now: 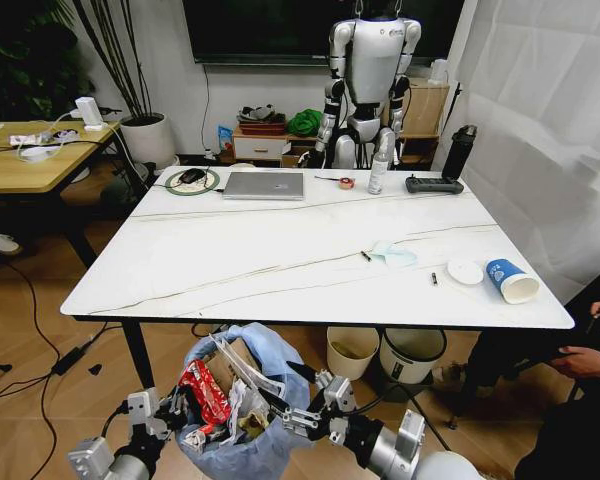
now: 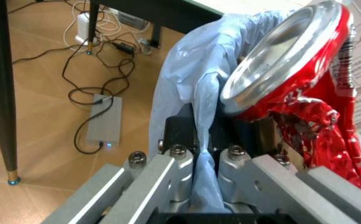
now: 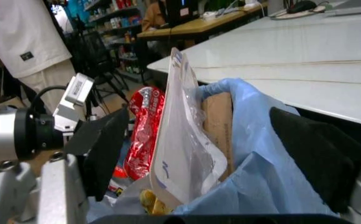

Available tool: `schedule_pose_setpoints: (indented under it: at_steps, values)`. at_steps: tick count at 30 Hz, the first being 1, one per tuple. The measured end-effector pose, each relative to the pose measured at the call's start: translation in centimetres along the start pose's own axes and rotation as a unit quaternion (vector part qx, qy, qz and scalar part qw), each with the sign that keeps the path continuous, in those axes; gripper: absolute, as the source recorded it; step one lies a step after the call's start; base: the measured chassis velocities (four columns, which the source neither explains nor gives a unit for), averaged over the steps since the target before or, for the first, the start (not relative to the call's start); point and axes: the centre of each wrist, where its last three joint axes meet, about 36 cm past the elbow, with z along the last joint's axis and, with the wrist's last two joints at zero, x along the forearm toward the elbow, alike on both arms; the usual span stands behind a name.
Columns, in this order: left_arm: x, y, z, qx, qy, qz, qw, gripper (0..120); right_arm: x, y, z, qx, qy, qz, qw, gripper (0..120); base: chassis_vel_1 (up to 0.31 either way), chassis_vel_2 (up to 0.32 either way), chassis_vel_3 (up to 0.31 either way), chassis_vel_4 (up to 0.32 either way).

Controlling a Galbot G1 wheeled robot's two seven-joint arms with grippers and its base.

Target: Pick up the trash bin and place the trash from the table into it.

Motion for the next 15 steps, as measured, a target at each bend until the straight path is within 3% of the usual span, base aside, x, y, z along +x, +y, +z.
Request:
schedule_pose_setpoints:
  at_steps: [4,10,15]
  values:
    - [0.0,0.0,0.0,0.0,-0.001,0.0,1.0,0,-0.3,-0.8,-0.6,0.01,-0.014,0.022,1.0,99,0.0,0.0,0.0,0.0]
    - [0.2,-0.2,0.0,-0.001,0.0,0.002,1.0,0,-1.1,-3.1,-1.5,0.026,-0.024,0.1,0.994,100,0.0,0.0,0.0,0.0]
    - [0.2,-0.3,0.0,-0.002,0.0,0.003,1.0,0,-1.0,-3.6,-1.0,0.037,-0.008,0.121,0.992,100,0.0,0.0,0.0,0.0]
